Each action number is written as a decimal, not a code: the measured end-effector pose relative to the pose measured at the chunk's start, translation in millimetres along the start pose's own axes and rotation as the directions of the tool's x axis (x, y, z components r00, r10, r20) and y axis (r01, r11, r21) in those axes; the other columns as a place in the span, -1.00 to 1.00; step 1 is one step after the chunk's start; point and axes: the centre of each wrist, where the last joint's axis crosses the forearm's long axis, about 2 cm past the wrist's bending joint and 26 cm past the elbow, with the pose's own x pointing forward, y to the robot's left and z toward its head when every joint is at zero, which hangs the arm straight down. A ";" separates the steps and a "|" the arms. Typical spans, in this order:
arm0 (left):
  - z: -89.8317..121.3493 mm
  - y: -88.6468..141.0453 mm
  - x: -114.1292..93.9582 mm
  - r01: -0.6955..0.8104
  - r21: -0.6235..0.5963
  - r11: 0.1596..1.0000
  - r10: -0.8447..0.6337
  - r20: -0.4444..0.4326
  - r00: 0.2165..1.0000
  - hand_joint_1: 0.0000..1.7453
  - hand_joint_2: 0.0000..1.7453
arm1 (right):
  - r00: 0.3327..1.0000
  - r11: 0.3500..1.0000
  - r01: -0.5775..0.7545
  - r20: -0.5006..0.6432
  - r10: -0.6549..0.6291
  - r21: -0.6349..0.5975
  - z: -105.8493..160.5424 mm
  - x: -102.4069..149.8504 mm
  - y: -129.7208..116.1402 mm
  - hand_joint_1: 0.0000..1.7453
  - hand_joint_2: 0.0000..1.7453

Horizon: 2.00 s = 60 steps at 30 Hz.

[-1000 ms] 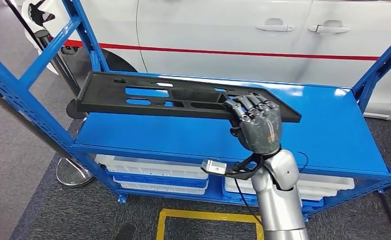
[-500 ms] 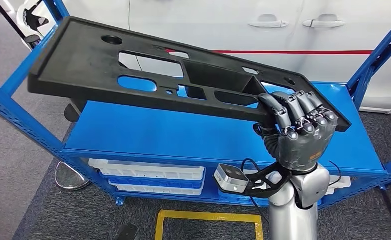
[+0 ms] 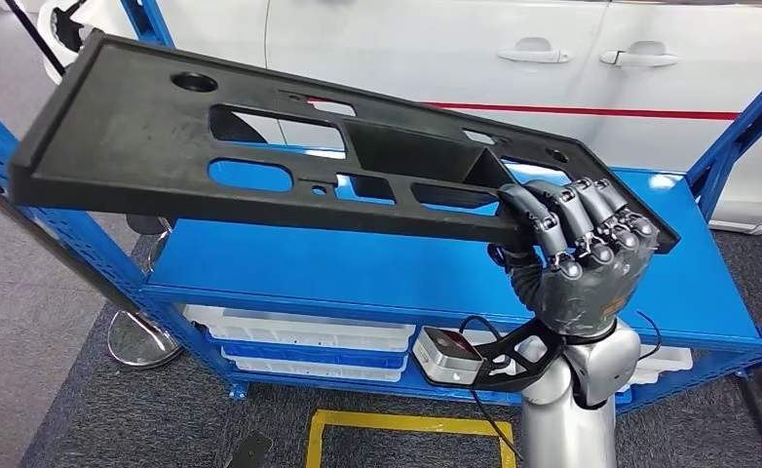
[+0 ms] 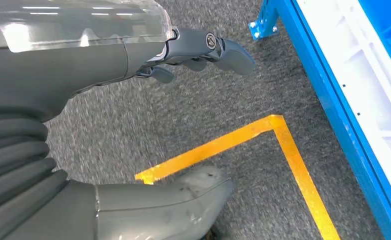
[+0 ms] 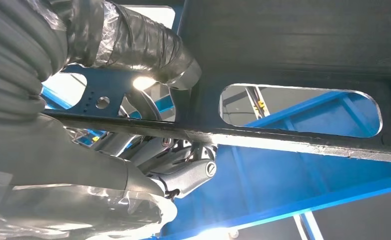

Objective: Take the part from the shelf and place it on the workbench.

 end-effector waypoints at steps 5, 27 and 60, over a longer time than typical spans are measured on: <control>0.7 -3.3 1.4 -0.011 0.013 1.000 0.011 -0.028 1.000 -1.00 1.00 | 1.000 1.000 0.010 0.006 -0.010 -0.006 -2.1 2.5 1.2 1.00 1.00; 2.1 -15.1 7.8 -0.041 -0.025 0.999 0.037 -0.117 0.992 -1.00 1.00 | 0.990 0.990 0.138 0.038 -0.138 0.017 4.3 35.4 2.8 1.00 1.00; -3.9 -19.3 22.1 -0.039 -0.074 0.997 0.033 -0.082 0.996 -1.00 1.00 | 0.984 0.984 0.165 0.062 -0.168 0.062 9.3 44.6 9.6 1.00 1.00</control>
